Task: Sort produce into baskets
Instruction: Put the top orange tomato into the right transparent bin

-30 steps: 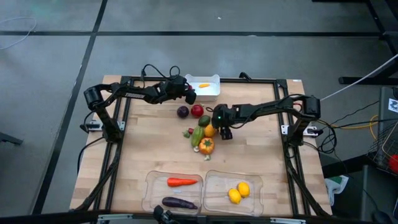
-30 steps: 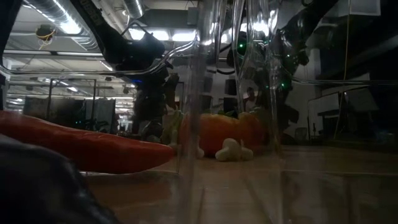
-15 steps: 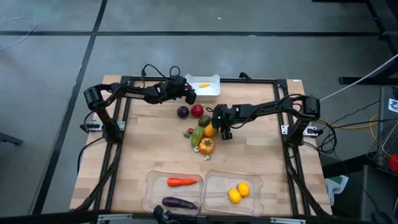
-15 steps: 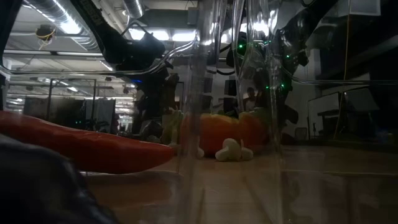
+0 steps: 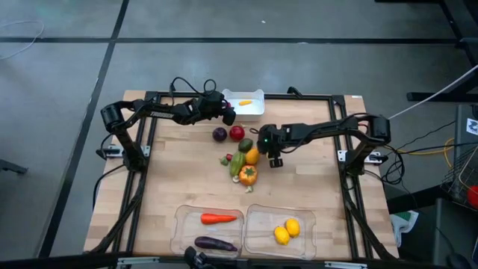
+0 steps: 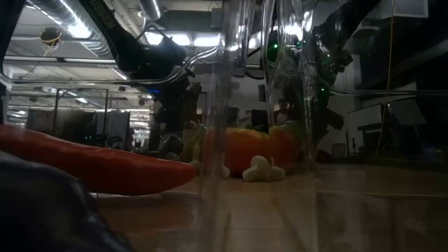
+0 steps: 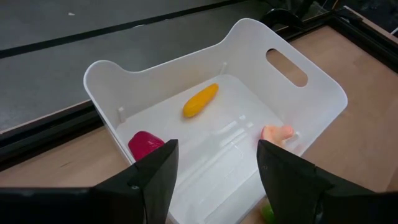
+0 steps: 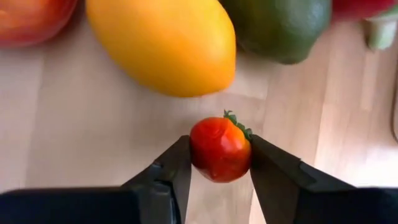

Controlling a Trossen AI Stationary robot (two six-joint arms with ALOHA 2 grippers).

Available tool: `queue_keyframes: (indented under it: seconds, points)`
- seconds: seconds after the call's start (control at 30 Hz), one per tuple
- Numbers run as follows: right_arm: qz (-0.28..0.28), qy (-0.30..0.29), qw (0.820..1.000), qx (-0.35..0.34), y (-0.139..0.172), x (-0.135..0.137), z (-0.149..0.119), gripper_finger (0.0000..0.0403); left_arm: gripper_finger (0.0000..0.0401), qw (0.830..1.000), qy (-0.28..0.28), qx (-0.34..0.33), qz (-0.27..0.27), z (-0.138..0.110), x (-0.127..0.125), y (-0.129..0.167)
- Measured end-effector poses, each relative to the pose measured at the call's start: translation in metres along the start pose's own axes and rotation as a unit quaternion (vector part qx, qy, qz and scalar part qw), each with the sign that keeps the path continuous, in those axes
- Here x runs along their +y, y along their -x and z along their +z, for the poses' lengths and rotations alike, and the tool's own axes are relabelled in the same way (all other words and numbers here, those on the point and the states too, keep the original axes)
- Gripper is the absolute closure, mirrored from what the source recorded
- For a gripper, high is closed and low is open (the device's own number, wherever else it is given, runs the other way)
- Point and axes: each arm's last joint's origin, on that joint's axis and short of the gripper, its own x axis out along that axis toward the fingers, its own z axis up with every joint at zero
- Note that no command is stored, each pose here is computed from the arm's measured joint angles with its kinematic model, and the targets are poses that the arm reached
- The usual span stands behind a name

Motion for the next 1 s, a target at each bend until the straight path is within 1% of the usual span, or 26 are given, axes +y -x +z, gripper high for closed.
queue_keyframes:
  seconds: [0.2, 0.3, 0.37, 0.5, 0.67, 0.8, 0.9, 1.0]
  points:
    - [0.009, -0.041, 0.999, 0.022, 0.029, -0.004, 0.005, 0.0258, 0.0187, 1.000, 0.000, 0.000, 0.000, 0.000, 0.000, 0.000]
    - [0.033, -0.057, 0.998, 0.023, 0.046, -0.003, 0.015, 0.0258, 0.0187, 1.000, 0.000, 0.000, 0.000, 0.000, 0.000, 0.000]
    - [0.051, -0.056, 0.997, 0.019, 0.055, 0.002, 0.023, 0.0258, 0.0187, 1.000, 0.000, 0.000, 0.000, 0.000, 0.000, 0.000]
    - [0.083, -0.024, 0.996, 0.006, 0.071, 0.022, 0.040, 0.0258, 0.0187, 1.000, 0.000, 0.000, 0.000, 0.000, 0.000, 0.000]
    - [0.108, 0.021, 0.994, 0.003, 0.080, 0.057, 0.050, 0.0258, 0.0187, 1.000, 0.000, 0.000, 0.000, 0.000, 0.000, 0.000]
    - [0.122, 0.006, 0.993, 0.004, 0.084, 0.081, 0.053, 0.0258, 0.0187, 1.000, 0.000, 0.000, 0.000, 0.000, 0.000, 0.000]
    - [0.131, -0.022, 0.991, 0.007, 0.086, 0.092, 0.054, 0.0258, 0.0187, 1.000, 0.000, 0.000, 0.000, 0.000, 0.000, 0.000]
    - [0.158, -0.045, 0.986, 0.011, 0.089, 0.101, 0.055, 0.0258, 0.0187, 1.000, 0.000, 0.000, 0.000, 0.000, 0.000, 0.000]
